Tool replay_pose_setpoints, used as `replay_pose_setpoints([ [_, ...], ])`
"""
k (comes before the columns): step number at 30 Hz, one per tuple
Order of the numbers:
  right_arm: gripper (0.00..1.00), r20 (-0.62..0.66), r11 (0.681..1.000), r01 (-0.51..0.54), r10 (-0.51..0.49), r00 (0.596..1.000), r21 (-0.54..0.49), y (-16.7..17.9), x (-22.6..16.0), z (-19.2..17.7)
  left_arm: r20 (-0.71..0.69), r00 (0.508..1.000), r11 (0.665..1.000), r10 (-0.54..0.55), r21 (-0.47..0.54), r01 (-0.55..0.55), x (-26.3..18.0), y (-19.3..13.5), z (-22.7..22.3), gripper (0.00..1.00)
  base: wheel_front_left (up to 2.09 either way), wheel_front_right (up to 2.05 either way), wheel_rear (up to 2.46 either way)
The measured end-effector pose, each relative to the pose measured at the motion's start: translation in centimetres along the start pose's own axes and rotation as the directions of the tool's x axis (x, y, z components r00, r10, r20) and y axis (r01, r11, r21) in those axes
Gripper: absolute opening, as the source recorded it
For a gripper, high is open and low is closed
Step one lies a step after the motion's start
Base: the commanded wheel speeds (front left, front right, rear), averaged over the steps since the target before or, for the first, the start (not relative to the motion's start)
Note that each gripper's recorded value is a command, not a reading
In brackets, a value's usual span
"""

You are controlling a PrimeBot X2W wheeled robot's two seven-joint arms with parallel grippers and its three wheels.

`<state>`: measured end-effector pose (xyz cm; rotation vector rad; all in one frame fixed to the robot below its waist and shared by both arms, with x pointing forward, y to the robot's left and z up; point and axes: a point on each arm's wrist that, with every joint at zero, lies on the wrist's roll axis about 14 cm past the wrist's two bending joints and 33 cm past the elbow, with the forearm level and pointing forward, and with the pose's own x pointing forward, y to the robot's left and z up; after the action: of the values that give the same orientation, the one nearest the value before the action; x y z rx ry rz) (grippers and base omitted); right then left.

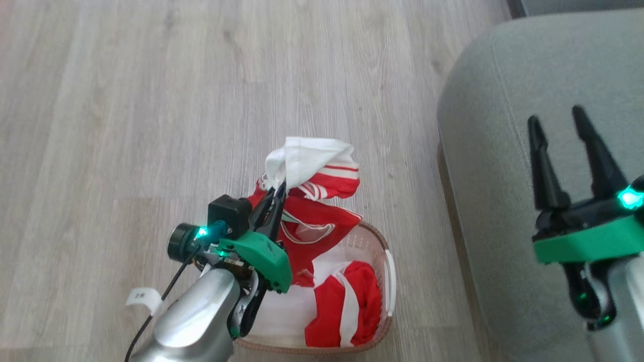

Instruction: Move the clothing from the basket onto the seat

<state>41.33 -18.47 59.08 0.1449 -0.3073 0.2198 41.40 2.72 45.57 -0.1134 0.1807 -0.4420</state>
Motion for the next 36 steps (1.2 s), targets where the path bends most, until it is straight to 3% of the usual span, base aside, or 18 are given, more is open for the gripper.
replay_pose_setpoints([
  [18,1.00,-0.016,0.999,-0.032,0.032,0.999,0.028,2.4,-2.1,0.0,0.281,0.951,0.990,-0.128,0.091,0.106,-1.6,-3.5,10.9,0.00,0.00,0.00,0.00],
  [32,1.00,-0.039,0.994,-0.093,0.095,0.995,0.057,4.6,-2.7,-0.6,0.342,0.922,0.980,-0.180,0.147,0.137,-1.6,-4.6,14.8,0.00,0.00,0.00,0.00],
  [36,1.00,-0.063,0.986,-0.152,0.157,0.986,0.073,6.4,-3.0,-1.3,0.352,0.917,0.977,-0.189,0.159,0.140,-1.7,-4.8,15.6,0.00,0.00,0.00,0.00],
])
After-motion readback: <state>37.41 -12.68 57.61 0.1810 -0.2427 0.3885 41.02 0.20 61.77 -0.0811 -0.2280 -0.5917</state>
